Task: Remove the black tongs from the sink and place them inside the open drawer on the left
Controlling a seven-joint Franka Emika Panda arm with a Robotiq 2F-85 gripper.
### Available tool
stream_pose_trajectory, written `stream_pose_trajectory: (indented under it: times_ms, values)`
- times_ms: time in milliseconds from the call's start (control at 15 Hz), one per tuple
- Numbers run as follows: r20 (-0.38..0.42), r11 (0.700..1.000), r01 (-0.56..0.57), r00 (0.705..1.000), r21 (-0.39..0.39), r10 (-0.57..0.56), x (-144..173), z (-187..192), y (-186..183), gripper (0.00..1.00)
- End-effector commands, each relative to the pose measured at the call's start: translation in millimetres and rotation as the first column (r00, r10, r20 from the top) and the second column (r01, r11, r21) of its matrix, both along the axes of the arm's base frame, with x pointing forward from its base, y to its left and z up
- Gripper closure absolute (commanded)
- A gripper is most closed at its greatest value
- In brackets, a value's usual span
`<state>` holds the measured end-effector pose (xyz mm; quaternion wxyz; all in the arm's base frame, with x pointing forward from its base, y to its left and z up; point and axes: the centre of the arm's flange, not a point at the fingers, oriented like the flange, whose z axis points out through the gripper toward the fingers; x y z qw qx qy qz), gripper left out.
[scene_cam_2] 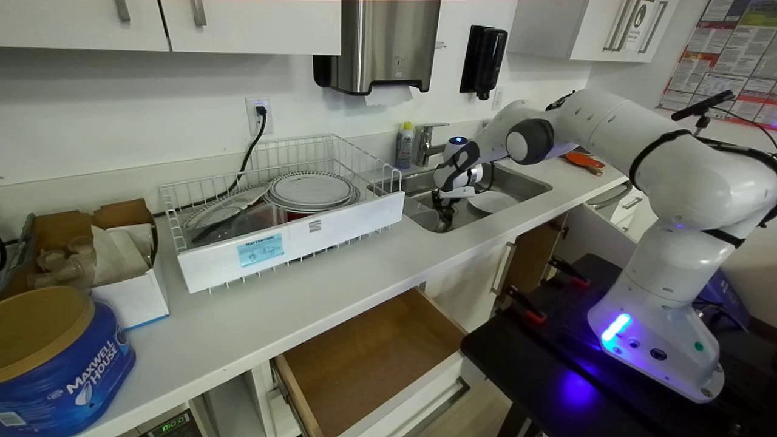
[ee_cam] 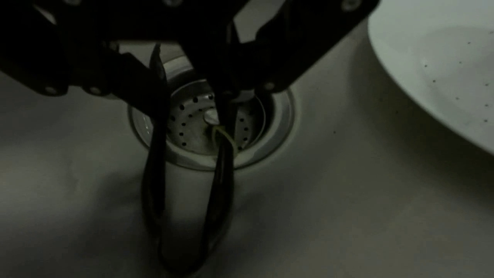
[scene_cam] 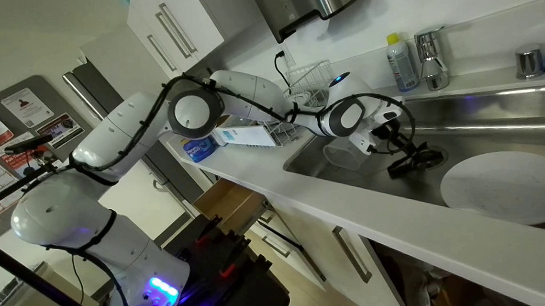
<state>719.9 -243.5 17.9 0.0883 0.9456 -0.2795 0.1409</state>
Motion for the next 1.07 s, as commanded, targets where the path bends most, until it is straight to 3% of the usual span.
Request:
stream_pose_trajectory:
  times_ms: [0, 267, 733, 1000]
  values:
    - [0.01, 1.0, 0.011, 1.0, 0.026, -0.011, 1.4, 25.3, -0.7, 0.29]
    - [0.035, 0.998, 0.013, 0.999, 0.057, -0.015, 5.1, 37.5, -0.5, 0.01]
    - [-0.005, 0.985, -0.005, 1.0, 0.174, 0.006, 11.4, 10.4, 3.5, 0.0]
    - [-0.035, 0.979, 0.008, 0.999, 0.202, -0.001, 7.1, -1.0, 2.1, 0.01]
